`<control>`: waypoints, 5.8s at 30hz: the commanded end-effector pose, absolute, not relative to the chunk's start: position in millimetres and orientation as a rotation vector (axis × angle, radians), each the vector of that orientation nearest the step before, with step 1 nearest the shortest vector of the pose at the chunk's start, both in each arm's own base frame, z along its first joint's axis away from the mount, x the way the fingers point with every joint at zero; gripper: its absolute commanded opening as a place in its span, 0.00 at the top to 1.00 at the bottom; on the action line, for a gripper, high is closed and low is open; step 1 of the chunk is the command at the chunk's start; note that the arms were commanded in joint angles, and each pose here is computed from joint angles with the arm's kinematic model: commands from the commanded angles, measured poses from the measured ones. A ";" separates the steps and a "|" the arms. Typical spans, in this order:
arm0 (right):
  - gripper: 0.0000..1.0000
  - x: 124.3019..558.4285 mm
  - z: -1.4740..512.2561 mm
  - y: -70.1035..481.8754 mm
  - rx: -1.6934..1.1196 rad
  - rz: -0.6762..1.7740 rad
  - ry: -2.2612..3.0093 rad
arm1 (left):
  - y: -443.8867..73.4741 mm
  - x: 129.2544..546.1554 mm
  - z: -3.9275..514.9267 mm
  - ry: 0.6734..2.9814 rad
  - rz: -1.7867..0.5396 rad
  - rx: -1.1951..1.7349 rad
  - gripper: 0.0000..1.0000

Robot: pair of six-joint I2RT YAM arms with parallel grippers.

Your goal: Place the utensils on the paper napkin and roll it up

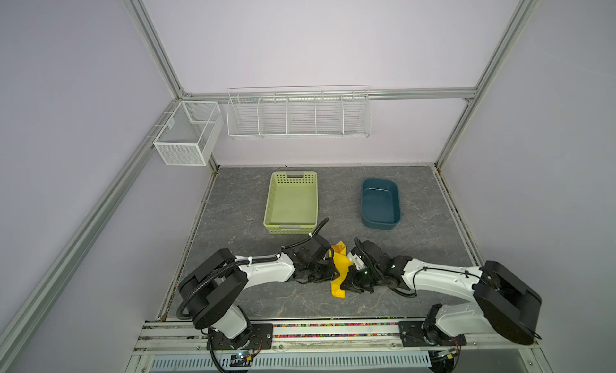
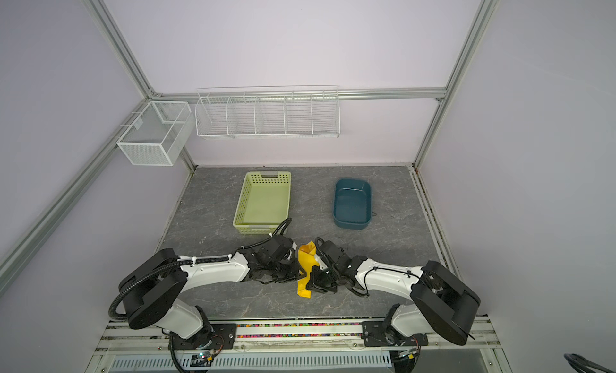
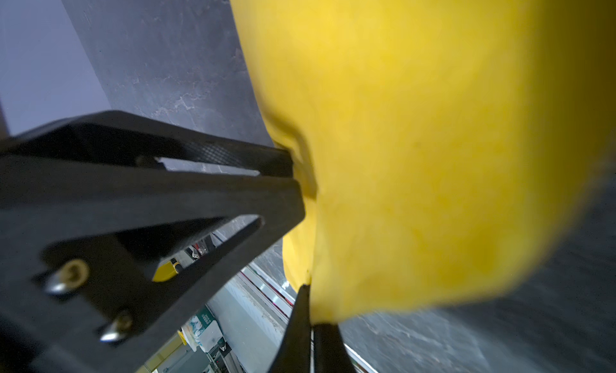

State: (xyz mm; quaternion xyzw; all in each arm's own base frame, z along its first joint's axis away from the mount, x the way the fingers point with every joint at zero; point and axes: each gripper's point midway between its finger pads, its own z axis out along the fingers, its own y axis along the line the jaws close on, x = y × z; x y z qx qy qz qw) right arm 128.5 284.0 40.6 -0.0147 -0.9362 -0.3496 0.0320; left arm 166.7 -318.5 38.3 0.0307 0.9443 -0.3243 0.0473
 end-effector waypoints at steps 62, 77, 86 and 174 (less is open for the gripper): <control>0.94 97.1 27.4 262.1 0.048 -0.927 -2.904 | -327.0 235.9 -0.2 2.967 -0.756 0.222 0.93; 0.94 84.1 5.3 248.4 -0.009 -0.809 -2.919 | -312.1 239.7 -1.1 2.937 -0.729 0.128 0.94; 0.94 82.5 -2.5 241.5 0.013 -0.745 -2.939 | -322.5 262.9 79.6 2.786 -0.755 0.203 0.89; 0.89 93.2 27.6 249.5 0.425 -0.359 -3.090 | -322.3 177.6 59.5 2.838 -1.047 0.212 0.79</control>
